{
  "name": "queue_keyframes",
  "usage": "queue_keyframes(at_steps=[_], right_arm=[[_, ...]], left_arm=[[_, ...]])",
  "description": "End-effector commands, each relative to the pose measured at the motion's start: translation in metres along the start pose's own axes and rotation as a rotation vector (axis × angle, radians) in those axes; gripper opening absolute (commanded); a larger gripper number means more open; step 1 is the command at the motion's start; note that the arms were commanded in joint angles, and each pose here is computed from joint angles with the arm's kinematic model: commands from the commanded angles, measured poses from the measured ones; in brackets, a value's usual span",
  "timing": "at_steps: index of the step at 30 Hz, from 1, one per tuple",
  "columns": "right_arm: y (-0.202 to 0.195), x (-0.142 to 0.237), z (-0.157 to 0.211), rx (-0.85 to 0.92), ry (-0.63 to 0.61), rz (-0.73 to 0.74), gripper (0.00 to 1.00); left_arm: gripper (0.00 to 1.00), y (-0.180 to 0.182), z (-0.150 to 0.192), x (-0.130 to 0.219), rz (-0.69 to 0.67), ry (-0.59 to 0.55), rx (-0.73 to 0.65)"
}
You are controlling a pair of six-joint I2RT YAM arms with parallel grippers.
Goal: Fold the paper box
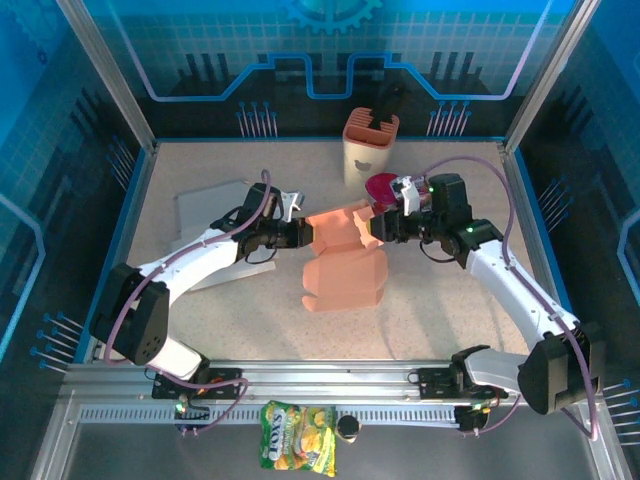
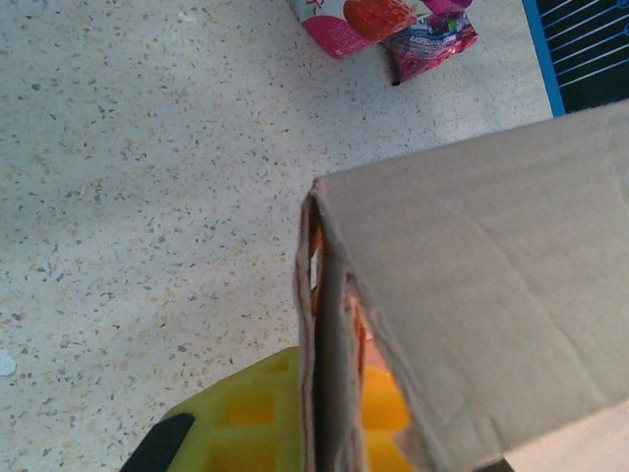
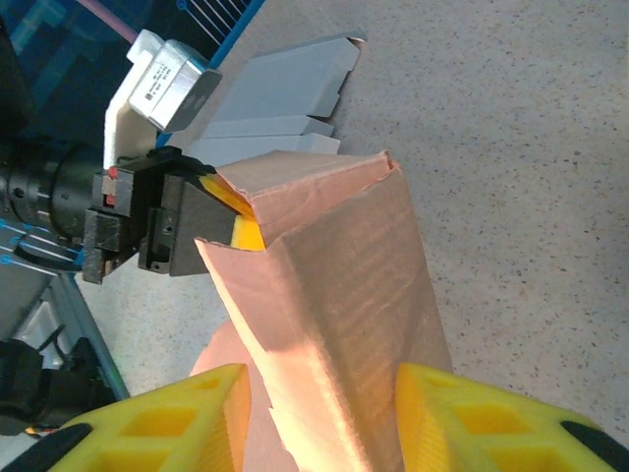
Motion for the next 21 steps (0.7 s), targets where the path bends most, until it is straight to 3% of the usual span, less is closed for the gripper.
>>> queue_keyframes(at_steps=[1, 14, 21], right_arm=[[0.005, -0.001, -0.007, 0.042, 0.006, 0.099, 0.43], [0.028, -0.027, -0.01, 0.23, 0.078, 0.457, 0.39], [0.038, -0.046, -0.009, 0.305, 0.1, 0.709, 0.28]], left_arm=[[0.0, -0.007, -0.009, 0.009, 0.008, -0.03, -0.026], [0.0, -0.009, -0.009, 0.014, 0.005, -0.035, -0.03], [0.0, -0.009, -0.008, 0.015, 0.004, -0.035, -0.03]])
Point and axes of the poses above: each hand's point on the last joint's axis, 136 mm out from that joint toward the fingers, its own x axis back along the fingers, its own y axis along the line the jaws close on, z = x × y, the point moved 10 cm from there along x, back along the fingers, and after that the axes turned 1 degree about -x, right-handed, at the moved point
